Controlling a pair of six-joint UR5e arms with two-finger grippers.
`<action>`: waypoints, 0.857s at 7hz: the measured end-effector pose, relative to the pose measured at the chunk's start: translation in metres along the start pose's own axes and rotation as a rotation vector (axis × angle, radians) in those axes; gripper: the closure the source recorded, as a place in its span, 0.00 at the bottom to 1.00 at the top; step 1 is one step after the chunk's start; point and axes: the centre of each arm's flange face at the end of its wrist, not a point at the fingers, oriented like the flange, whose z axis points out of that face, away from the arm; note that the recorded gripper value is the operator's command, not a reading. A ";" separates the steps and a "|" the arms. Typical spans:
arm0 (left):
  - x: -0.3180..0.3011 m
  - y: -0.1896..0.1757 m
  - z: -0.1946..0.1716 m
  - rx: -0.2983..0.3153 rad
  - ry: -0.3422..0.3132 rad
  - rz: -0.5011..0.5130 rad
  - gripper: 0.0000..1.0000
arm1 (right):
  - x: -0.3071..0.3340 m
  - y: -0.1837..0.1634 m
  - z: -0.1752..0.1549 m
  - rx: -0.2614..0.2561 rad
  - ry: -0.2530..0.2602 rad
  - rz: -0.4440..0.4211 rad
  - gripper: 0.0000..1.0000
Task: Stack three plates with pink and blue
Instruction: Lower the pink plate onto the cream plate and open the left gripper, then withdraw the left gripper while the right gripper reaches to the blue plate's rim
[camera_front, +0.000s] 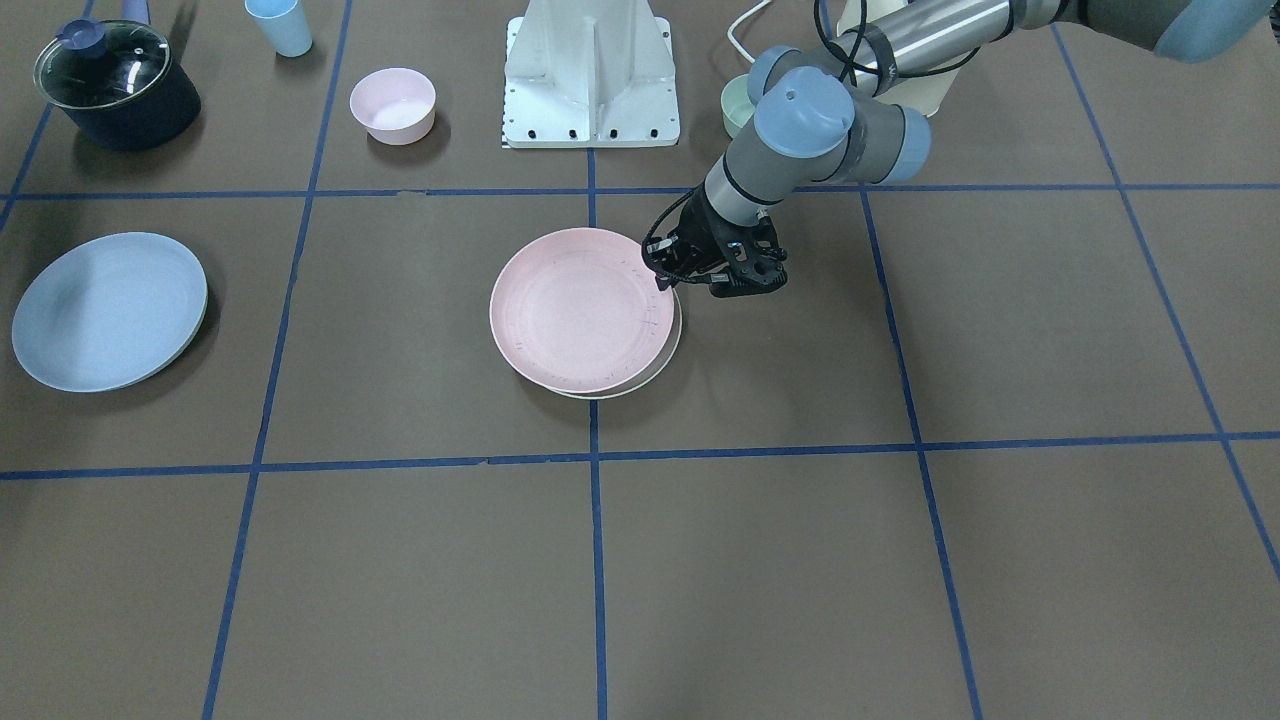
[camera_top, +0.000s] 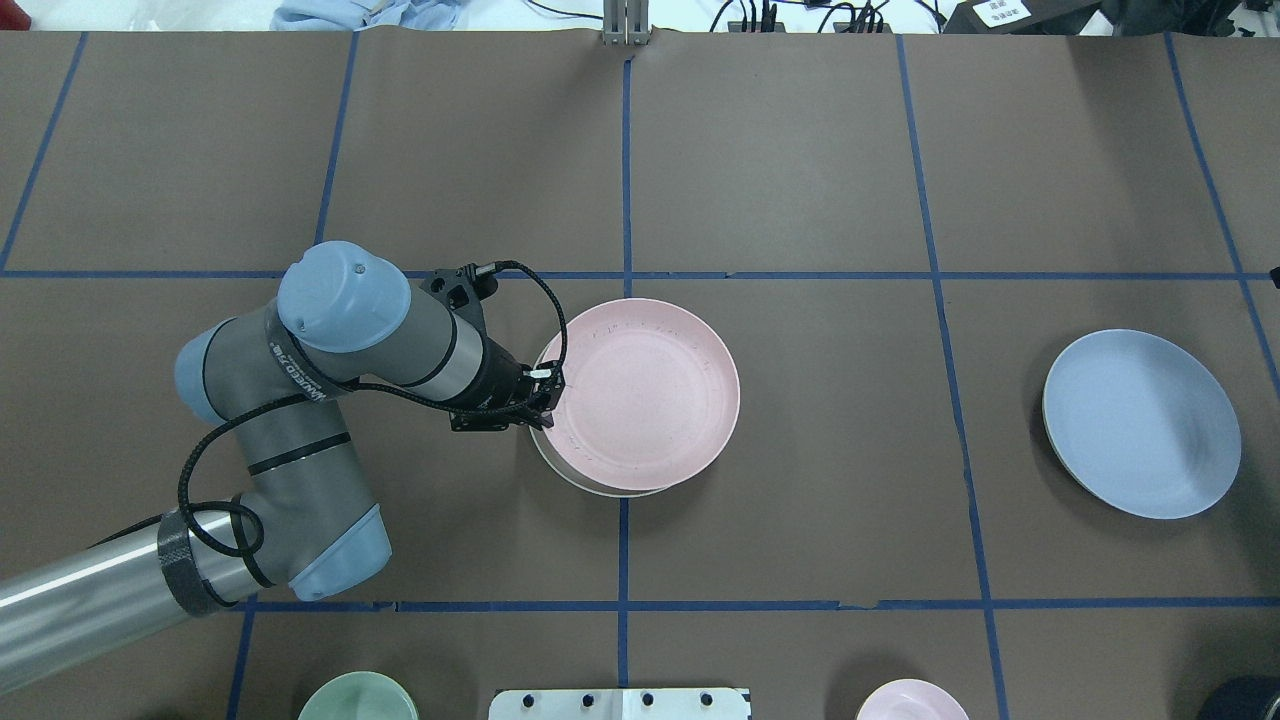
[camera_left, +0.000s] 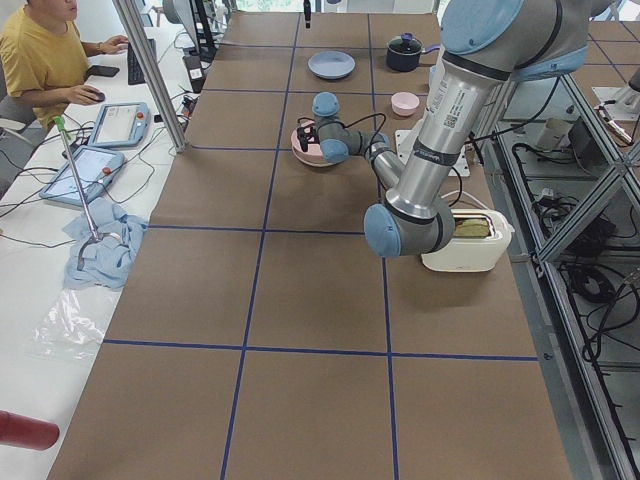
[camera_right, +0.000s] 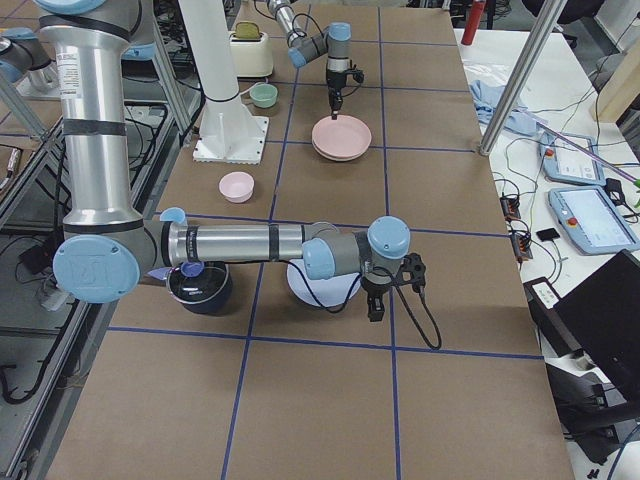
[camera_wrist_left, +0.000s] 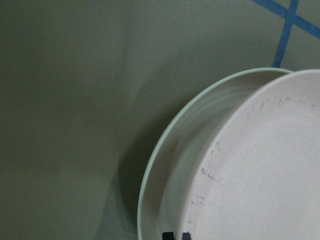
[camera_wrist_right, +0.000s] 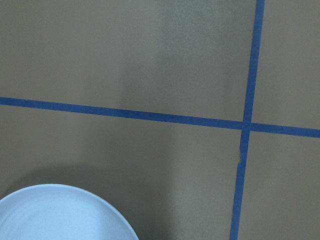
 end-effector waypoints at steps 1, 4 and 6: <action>-0.002 0.000 0.001 0.002 -0.003 -0.001 0.21 | 0.000 0.000 0.000 -0.001 0.000 0.000 0.00; 0.002 0.001 -0.005 0.016 0.009 -0.004 0.00 | -0.001 0.000 0.001 -0.002 0.000 -0.003 0.00; 0.005 0.005 -0.028 0.028 0.039 0.008 0.00 | -0.011 -0.001 0.008 -0.015 -0.002 -0.008 0.00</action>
